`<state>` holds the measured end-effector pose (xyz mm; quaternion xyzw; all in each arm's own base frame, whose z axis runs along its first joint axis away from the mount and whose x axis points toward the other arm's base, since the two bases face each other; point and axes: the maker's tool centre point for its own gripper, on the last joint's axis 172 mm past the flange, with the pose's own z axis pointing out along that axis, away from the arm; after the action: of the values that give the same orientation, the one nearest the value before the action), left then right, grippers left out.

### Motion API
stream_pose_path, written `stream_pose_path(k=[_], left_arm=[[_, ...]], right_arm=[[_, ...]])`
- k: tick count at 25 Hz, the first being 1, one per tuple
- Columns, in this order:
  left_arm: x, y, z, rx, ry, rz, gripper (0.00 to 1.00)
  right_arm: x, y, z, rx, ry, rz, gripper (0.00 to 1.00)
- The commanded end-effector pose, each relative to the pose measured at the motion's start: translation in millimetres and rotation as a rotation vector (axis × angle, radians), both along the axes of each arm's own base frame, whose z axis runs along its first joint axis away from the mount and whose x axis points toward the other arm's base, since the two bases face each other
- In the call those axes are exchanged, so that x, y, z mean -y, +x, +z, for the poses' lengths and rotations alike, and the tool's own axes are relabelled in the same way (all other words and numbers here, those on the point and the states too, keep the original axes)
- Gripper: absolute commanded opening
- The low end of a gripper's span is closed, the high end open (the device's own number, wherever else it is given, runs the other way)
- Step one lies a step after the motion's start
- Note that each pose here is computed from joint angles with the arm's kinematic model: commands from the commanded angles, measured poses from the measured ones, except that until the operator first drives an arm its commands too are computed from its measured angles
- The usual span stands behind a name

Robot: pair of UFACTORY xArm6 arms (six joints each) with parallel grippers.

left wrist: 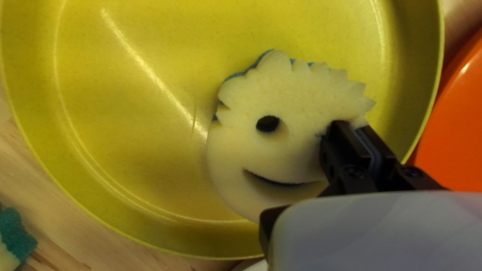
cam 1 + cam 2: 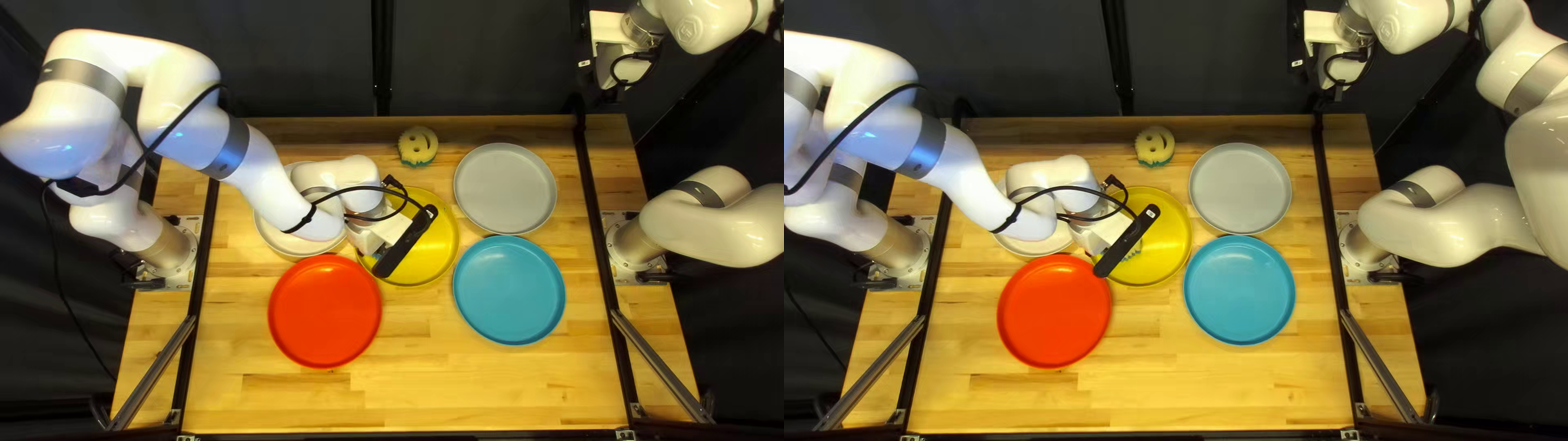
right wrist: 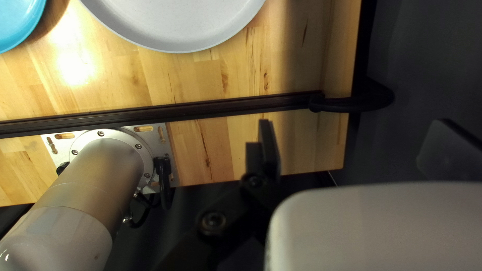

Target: Pick up sponge and scrub the plate

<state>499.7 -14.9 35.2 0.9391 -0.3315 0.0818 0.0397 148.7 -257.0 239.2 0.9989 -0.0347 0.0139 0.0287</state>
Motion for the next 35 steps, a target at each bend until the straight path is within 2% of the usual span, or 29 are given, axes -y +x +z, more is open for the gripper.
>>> stream_pose_path(k=[1, 7, 12, 29, 32, 35], left_arm=[[-4, 35, 5, 0.017, 0.005, -0.017, 0.00], [-15, 76, 3, 0.032, 0.009, -0.052, 0.00], [-24, 85, -1, 0.030, 0.005, -0.070, 0.00], [-33, -28, 0, -0.037, -0.014, 0.014, 0.00], [-34, -31, 0, -0.046, -0.018, 0.022, 0.00], [-35, -14, 4, -0.042, -0.015, 0.020, 0.00]], right_arm=[[0, 0, 0, 0.000, 0.000, 0.000, 1.00], [0, 0, 0, 0.000, 0.000, 0.000, 1.00], [0, 0, 0, 0.000, 0.000, 0.000, 1.00], [0, 0, 0, 0.000, 0.000, 0.000, 1.00], [0, 0, 0, 0.000, 0.000, 0.000, 1.00], [0, 0, 0, 0.000, 0.000, 0.000, 1.00]])
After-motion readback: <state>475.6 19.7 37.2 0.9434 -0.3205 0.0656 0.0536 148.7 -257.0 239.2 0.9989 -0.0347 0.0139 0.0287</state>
